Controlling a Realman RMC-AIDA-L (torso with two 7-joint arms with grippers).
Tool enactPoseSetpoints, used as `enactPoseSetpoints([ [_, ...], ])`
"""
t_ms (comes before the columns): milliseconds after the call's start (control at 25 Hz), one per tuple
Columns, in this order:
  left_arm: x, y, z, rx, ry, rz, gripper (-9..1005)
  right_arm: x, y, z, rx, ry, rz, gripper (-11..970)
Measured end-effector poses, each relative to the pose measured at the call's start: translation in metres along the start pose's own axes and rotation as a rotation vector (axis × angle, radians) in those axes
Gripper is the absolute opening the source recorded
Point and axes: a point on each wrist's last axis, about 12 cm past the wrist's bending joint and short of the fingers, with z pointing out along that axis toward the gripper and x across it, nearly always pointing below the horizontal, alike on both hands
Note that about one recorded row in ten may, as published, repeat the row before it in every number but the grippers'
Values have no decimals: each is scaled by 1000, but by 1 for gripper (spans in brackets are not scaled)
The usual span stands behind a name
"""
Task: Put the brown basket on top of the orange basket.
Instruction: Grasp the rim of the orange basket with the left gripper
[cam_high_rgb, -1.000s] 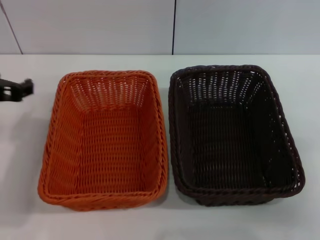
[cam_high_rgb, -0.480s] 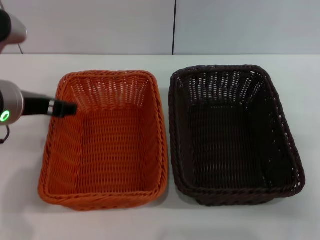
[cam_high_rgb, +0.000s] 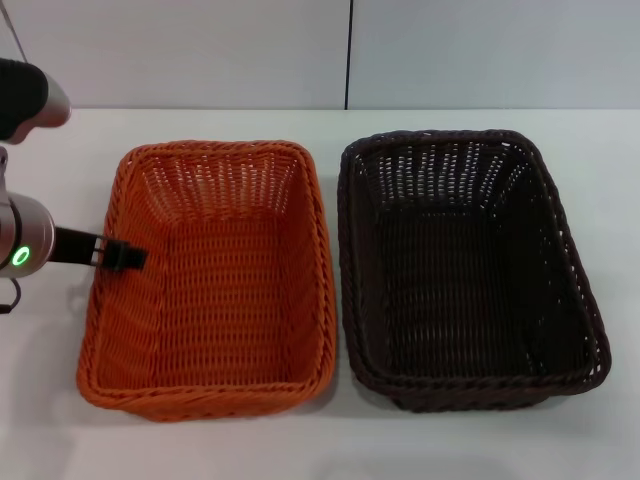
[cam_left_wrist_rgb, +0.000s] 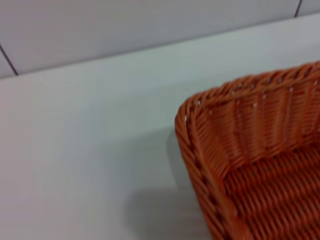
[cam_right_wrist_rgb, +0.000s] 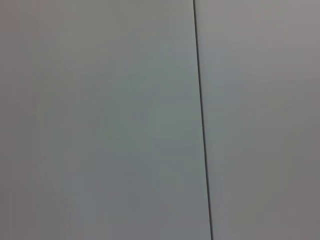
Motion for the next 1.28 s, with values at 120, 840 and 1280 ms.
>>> enactPoseSetpoints([
  [120, 2, 3, 8, -4, 33, -6, 687, 0, 1, 1, -3, 0, 0, 615],
  [840, -4, -3, 26, 14, 148, 80, 471, 0, 1, 1, -5, 2, 0, 615],
  [1280, -11, -5, 17, 16, 89, 141, 313, 1, -1, -2, -1, 5, -8, 616],
])
